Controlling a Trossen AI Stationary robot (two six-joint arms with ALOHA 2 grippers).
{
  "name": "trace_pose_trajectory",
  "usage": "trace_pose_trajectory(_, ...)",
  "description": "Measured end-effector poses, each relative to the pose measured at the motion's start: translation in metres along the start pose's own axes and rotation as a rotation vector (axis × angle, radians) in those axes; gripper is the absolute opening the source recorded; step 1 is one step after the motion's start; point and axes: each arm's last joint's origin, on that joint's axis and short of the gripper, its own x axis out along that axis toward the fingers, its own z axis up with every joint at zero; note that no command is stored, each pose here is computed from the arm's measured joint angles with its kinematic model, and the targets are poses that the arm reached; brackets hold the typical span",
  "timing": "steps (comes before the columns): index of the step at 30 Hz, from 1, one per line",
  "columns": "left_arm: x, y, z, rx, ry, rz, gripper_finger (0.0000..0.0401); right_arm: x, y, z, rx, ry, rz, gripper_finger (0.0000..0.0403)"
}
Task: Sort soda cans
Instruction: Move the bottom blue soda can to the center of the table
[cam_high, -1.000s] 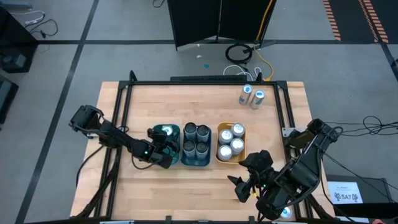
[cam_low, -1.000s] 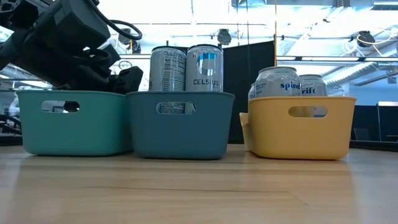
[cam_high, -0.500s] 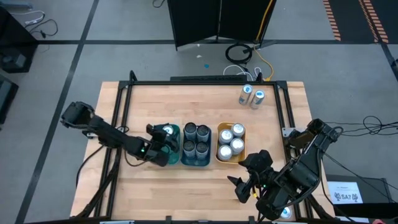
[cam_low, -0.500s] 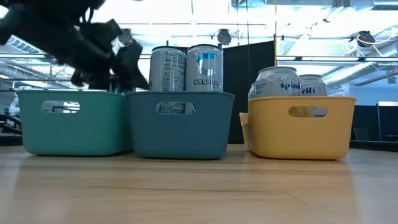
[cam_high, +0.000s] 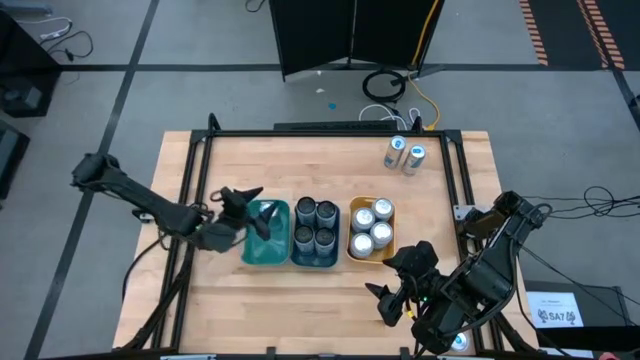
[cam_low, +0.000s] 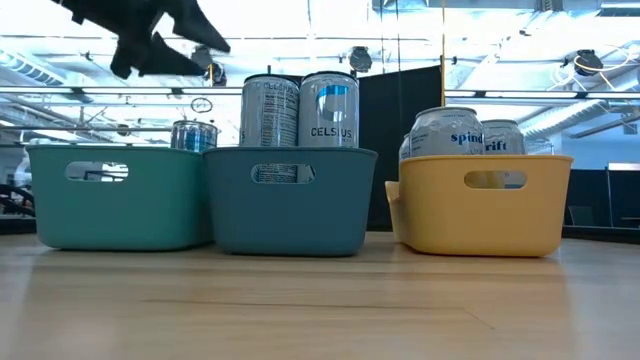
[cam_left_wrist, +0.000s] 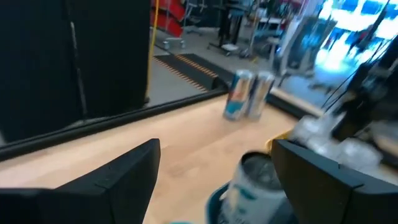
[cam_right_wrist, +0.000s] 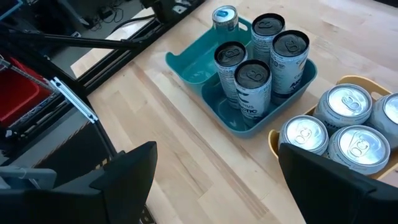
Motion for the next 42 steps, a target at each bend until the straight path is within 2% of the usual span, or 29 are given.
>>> trace_pose_trajectory(6, -0.011, 0.005, 0.017, -0.093, 0.029, -0.133, 0.0316, 0.006, -0.001, -0.006, -0.028, 0.021, -0.053, 0.0329)
trace_pose_trajectory(12, -0.016, 0.008, 0.024, -0.128, 0.078, -0.254, 0.0316, 0.016, -0.005, -0.018, 0.095, 0.164, -0.153, 0.0329)
trace_pose_trajectory(17, -0.018, 0.010, 0.028, -0.083, 0.076, -0.289, 0.0316, 0.030, -0.011, -0.033, 0.215, 0.306, -0.256, 0.0329)
trace_pose_trajectory(22, -0.015, 0.012, 0.039, -0.072, 0.050, -0.273, 0.0315, 0.040, -0.018, -0.054, 0.310, 0.539, -0.405, 0.0329)
trace_pose_trajectory(30, -0.012, 0.008, 0.072, 0.101, 0.004, -0.353, 0.0315, 0.033, -0.023, -0.078, 0.360, 0.847, -0.553, 0.0329)
trace_pose_trajectory(36, -0.010, 0.012, 0.088, 0.180, 0.019, -0.304, 0.0315, 0.012, -0.023, -0.096, 0.415, 0.862, -0.603, 0.0329)
trace_pose_trajectory(42, -0.007, 0.015, 0.094, 0.186, 0.025, -0.277, 0.0315, -0.007, -0.025, -0.114, 0.485, 0.789, -0.632, 0.0329)
